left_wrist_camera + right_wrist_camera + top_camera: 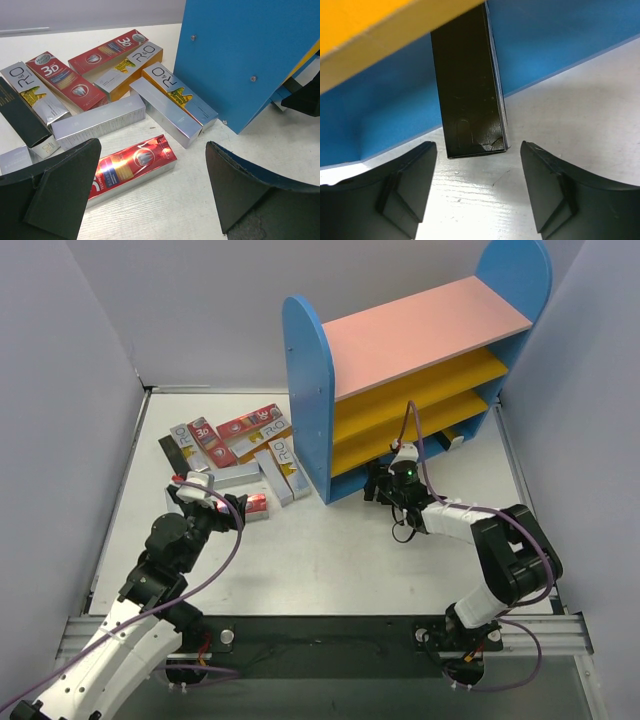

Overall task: Place and organize the toothpastes onto the shelf
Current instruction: Adjust the toothpaste on the shelf.

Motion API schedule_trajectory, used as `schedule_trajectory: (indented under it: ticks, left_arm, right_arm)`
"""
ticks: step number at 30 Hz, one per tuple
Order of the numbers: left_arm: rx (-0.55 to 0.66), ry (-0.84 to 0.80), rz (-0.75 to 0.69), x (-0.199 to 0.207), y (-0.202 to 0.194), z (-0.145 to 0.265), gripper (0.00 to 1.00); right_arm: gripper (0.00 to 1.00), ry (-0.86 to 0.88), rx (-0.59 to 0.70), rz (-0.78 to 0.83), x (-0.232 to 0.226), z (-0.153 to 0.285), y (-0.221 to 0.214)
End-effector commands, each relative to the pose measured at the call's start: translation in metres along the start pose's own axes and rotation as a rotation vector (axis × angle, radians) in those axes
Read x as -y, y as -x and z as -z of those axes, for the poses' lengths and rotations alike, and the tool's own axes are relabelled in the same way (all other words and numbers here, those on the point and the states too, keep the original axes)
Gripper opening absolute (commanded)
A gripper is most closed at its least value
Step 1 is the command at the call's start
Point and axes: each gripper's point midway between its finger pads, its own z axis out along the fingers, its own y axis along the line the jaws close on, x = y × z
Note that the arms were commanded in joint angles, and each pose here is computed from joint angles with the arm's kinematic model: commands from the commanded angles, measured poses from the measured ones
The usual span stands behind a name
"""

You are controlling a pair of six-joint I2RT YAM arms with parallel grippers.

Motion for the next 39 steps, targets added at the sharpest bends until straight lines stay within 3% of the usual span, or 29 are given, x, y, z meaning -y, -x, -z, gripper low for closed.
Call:
schedule_trajectory:
  ticks: [1,4,16,24,31,39]
  left_arm:
    - [0.054,-0.018,0.003,0.005,0.014,-0.001,0.97]
    - [0.049,-0.022,0.003,0.006,0.013,-0.002,0.97]
    - [0.033,-0.032,-0.001,0.009,0.009,-0.003,0.97]
    - [0.028,-0.036,-0.002,0.010,0.007,-0.004,0.97]
    - [0.030,-0.041,-0.002,0.011,0.008,-0.004,0.97]
    - [0.022,-0.048,-0.002,0.012,0.005,-0.005,0.97]
  right_arm:
    - [0.67,0.042,0.063,-0.007,-0.015,-0.007,0.024]
    - [0.63,0.052,0.065,-0.010,-0.017,-0.008,0.026]
    - [0.61,0.069,0.050,0.007,-0.014,-0.014,0.029]
    - [0.40,0.111,0.038,-0.012,-0.016,-0.010,0.027]
    - [0.34,0.302,-0.012,-0.193,-0.022,0.005,0.031]
    - [0.30,0.580,-0.102,-0.543,-0.027,0.024,0.042]
